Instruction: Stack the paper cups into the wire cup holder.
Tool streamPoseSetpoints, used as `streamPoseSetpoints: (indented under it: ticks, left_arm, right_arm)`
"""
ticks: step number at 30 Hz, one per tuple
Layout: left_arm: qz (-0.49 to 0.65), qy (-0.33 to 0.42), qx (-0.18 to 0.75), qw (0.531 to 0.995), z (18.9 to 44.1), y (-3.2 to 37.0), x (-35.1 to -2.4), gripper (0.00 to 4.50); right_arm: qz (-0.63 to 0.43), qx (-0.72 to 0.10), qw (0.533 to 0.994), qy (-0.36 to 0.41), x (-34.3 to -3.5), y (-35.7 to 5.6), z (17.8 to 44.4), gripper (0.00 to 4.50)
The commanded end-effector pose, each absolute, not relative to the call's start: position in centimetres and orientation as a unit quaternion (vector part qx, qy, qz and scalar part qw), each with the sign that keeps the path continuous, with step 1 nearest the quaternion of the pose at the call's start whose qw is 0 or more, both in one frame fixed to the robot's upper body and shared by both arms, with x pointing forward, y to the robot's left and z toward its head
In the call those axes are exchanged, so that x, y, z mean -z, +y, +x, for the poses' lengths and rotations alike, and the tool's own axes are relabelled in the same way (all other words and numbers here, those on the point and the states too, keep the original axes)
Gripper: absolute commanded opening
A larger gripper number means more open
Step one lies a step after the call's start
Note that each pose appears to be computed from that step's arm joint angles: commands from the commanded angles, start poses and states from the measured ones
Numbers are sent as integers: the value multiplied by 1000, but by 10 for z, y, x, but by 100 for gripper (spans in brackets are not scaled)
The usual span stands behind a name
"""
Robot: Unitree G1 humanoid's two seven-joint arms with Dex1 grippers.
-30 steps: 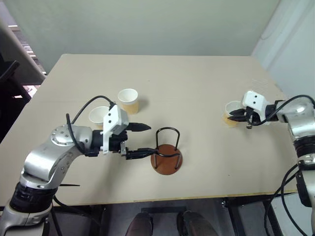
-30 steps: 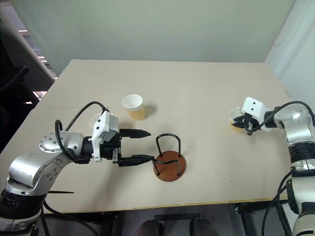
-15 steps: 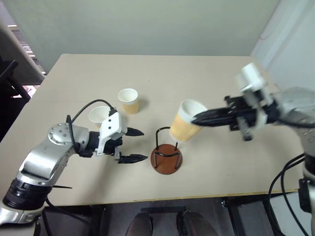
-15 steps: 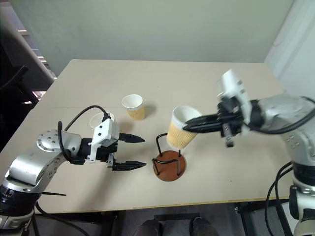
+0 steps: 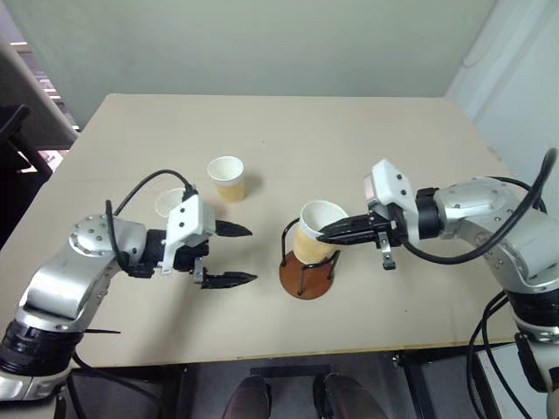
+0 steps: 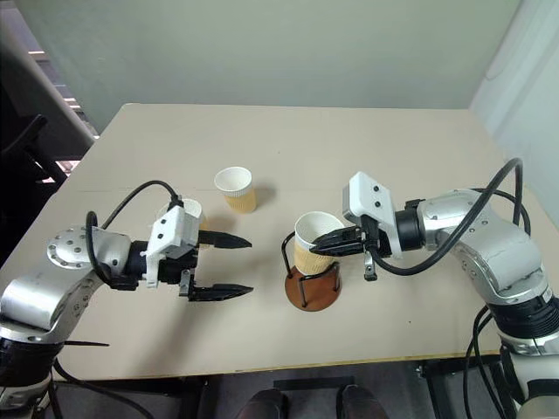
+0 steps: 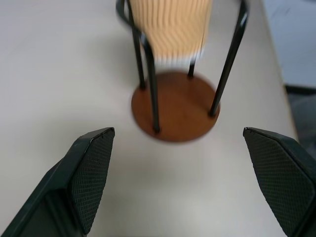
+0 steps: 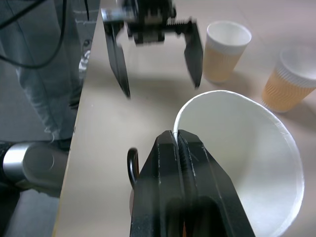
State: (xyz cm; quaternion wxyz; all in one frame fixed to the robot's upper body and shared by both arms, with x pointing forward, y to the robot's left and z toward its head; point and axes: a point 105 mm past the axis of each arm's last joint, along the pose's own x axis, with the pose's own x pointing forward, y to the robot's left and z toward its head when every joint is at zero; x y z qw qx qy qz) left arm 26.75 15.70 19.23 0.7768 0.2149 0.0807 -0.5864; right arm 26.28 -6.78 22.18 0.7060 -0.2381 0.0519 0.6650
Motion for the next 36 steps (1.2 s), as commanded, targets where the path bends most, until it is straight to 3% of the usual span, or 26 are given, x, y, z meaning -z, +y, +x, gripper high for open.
streamPoseSetpoints:
  ticks: [1,10,14,19,21,25,34,36]
  left_arm:
    - [219,48,585,780,263,157,-214,450]
    - [233,61,554,797,269,176,-216,450]
    - [261,52,498,825,286,200,-233,450]
    - [315,79,461,826,296,231,-244,450]
    - [348,101,444,819,305,245,-243,450]
    - [404,145,425,797,323,256,-225,450]
    - [459,195,427,754,346,258,-194,450]
    - [465,204,431,746,348,257,-185,412]
  right_arm:
    - [-260,-668,697,33,-225,-65,259,1]
    - [-276,-674,684,42,-224,-74,253,303]
    - [-265,-688,675,25,-249,-102,239,447]
    - [-221,-623,750,-18,-303,-161,253,449]
    - [-209,-630,747,-50,-322,-171,240,449]
    - [-204,-649,731,-57,-321,-159,229,449]
    - [-214,-623,750,-58,-319,-160,231,449]
    - [-216,-619,753,-59,-319,-160,231,450]
